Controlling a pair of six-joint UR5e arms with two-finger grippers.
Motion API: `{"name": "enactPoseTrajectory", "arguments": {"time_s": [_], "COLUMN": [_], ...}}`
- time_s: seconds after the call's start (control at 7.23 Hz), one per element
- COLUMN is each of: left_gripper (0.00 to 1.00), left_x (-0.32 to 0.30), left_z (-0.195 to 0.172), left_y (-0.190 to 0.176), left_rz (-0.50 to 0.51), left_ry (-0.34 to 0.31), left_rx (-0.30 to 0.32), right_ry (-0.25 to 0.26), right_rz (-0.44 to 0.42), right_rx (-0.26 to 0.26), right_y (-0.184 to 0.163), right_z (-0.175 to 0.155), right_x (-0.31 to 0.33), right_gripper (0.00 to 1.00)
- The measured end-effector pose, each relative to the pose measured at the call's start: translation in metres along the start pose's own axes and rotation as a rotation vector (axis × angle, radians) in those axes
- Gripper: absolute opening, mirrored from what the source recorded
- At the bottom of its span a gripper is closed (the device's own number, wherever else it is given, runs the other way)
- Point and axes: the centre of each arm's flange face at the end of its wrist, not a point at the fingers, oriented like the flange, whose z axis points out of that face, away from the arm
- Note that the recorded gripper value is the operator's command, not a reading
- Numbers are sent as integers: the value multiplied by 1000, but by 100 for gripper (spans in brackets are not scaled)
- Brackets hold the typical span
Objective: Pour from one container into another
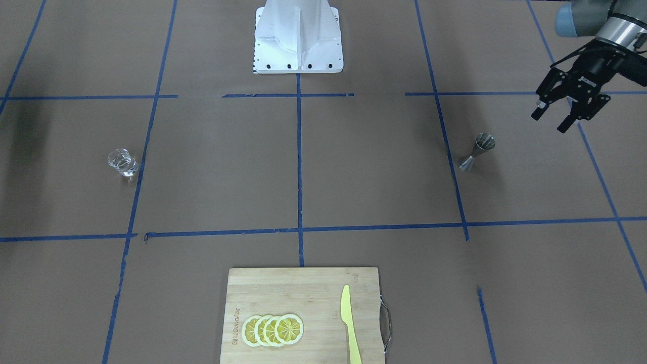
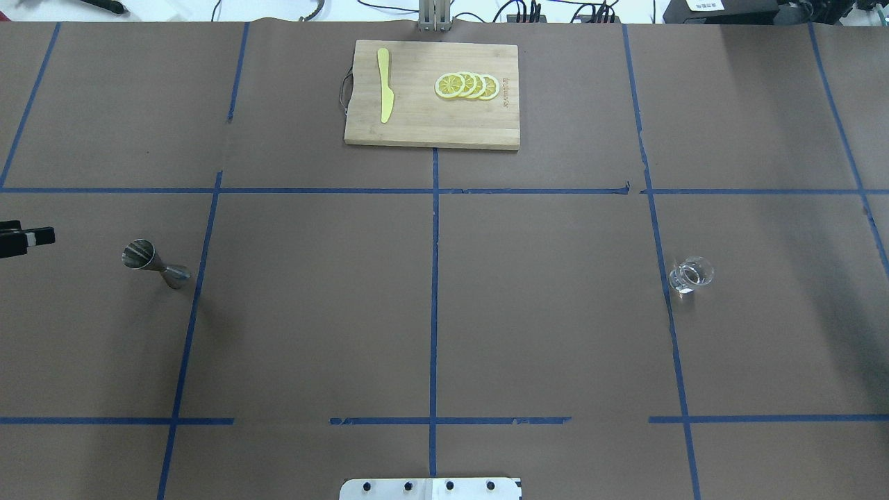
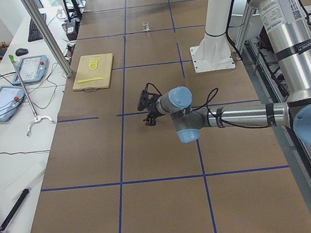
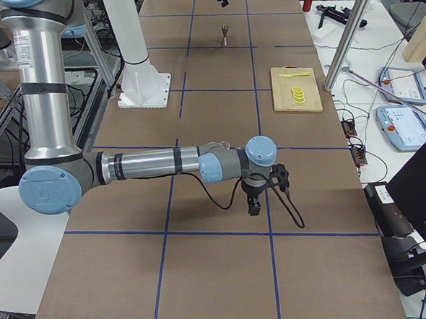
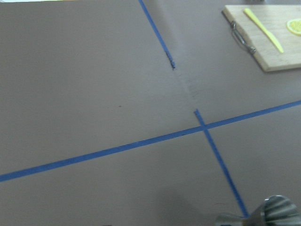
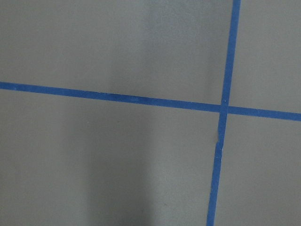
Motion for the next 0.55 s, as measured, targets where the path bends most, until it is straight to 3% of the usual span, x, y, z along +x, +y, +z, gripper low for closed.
{"name": "enactPoseTrajectory", "arguments": {"time_s": [0.28,0.55], "left_gripper": [93,97], "left_x": [42,54], "left_z": [20,26], "left_y": [36,55], "left_rz": [-80,-70], "left_ry": [-55,-136], "left_rx": [141,257], "right_ry": [-9,-17], "right_rz": [-51,-74], "right_rx": [13,8], "right_y": [1,3], "right_z": [10,19], "right_x": [-10,-17], "right_gripper": [100,100]}}
